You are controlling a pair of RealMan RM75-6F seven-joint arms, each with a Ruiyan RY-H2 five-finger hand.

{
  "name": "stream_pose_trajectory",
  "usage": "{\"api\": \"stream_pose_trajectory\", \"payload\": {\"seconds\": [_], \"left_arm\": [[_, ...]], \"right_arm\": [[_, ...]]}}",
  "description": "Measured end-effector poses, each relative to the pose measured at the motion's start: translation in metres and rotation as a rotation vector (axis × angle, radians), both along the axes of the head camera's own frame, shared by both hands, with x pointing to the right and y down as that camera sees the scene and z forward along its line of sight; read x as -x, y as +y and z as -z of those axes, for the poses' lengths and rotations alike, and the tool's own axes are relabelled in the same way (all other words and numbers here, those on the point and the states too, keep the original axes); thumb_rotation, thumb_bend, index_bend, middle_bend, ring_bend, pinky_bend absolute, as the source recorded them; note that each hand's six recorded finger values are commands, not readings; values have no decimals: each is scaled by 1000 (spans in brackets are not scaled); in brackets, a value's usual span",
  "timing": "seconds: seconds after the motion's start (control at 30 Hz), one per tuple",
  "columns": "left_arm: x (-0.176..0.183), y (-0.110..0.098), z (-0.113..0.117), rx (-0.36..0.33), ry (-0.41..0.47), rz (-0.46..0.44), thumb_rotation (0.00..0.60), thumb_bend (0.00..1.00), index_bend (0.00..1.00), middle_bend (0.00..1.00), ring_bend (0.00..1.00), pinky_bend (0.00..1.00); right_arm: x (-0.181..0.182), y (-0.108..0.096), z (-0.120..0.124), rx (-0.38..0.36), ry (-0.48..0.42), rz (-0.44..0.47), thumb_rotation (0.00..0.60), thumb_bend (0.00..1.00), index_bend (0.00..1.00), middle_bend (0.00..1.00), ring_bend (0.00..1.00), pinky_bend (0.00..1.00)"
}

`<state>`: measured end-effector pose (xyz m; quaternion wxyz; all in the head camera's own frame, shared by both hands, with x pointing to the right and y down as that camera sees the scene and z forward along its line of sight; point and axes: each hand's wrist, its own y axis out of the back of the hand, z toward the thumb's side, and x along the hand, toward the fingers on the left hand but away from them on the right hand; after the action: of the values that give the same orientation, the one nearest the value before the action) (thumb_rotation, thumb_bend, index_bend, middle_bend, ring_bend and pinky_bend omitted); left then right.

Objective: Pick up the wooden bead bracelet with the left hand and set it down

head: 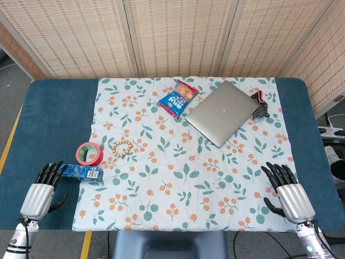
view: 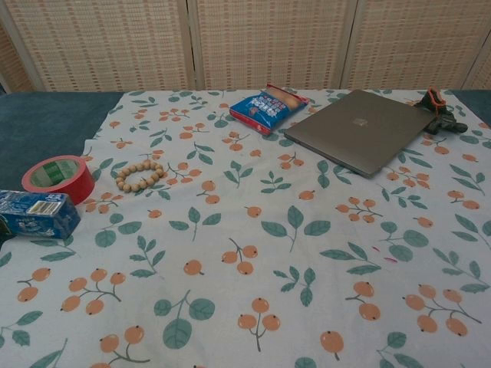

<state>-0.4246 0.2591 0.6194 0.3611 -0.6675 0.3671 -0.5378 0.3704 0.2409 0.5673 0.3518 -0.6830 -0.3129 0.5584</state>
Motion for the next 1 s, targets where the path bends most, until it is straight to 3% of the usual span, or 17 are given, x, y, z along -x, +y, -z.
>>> {"api": "stream_pose_trajectory", "payload": {"seconds": [0.17,0.27,0.5,0.6,0.77,1.0], "left_arm": [[-6,2,0,-4,13,-14,600,430,4,0,0,44],[-17,0,-3,2,65,-12,600,429,22,5,0,63],[-68,-39,-21,27,160,-93,600,430,114,63,10,125],[-91,-57,-32,40,135,-139,600,429,144,97,44,131],[-125,-78,-52,57,60,-193,600,428,184,109,215,209],[-171,-97,-86,110,-11,-218,600,427,187,120,274,233]], "right_arm": [[1,2,-1,16,2,3,600,269,0,0,0,0],[1,2,0,20,1,0,600,268,0,0,0,0],[2,2,0,31,-11,3,600,268,0,0,0,0],[1,1,0,33,-15,0,600,269,0,0,0,0],[-3,-1,1,37,-17,-9,600,269,0,0,0,0],[-7,-3,4,35,-23,-18,600,269,0,0,0,0]]}}
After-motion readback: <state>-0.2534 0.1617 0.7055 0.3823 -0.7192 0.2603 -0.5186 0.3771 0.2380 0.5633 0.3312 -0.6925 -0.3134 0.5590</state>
